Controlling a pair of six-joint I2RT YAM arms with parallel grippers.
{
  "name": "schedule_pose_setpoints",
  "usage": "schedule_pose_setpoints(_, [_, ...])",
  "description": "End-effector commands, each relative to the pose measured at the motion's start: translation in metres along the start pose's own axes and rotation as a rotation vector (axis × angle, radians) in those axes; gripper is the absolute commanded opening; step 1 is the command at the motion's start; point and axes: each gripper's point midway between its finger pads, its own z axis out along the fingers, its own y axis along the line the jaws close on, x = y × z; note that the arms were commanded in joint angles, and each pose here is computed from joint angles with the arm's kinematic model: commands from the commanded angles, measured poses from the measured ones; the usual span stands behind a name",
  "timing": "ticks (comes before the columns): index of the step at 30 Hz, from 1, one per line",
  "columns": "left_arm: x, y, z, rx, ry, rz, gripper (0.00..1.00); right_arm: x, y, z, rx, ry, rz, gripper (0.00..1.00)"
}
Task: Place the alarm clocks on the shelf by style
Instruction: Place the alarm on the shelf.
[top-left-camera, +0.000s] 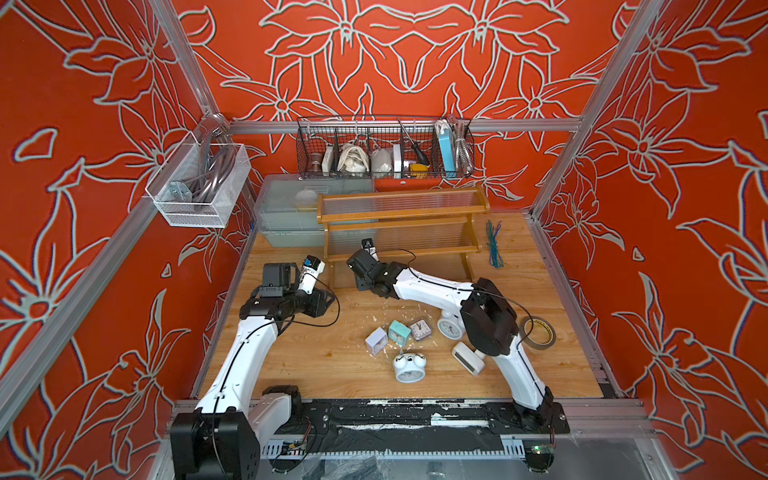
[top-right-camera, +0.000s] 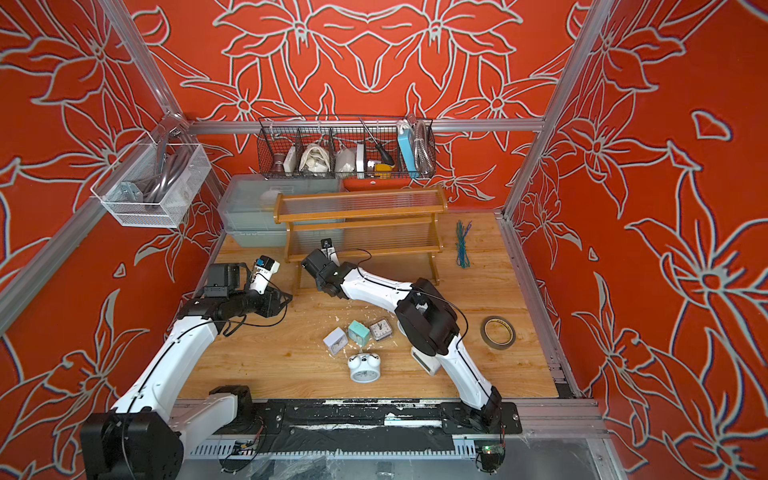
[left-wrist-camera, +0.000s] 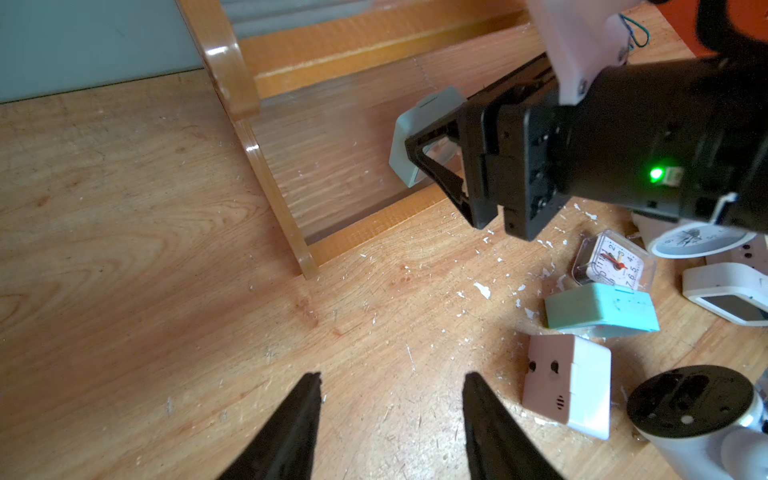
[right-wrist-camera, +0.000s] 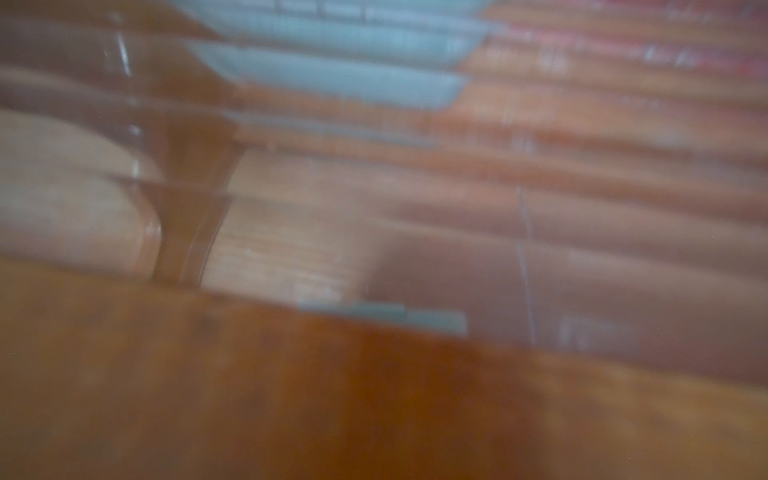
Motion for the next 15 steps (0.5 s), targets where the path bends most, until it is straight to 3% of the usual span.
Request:
schedule_pose_setpoints(1, [0.0016, -0.0023, -0.0018, 0.012, -0.009, 0.000, 0.56, -0.0125, 0.0047, 0.0031, 0.003, -0.045, 0.039, 0.54])
schedule_pose_setpoints(8, [0.0020, -0.0021, -0.0016, 0.012, -0.008, 0.000, 0.56, -0.0095, 0.0026, 0.0101, 0.001, -0.033, 0.061, 0.56])
schedule_pose_setpoints(15, [0.0027, -0.0030, -0.0010, 0.018, -0.007, 0.002, 0.56, -0.0096, 0.0021, 0.0096, -0.009, -0.024, 0.066, 0.69])
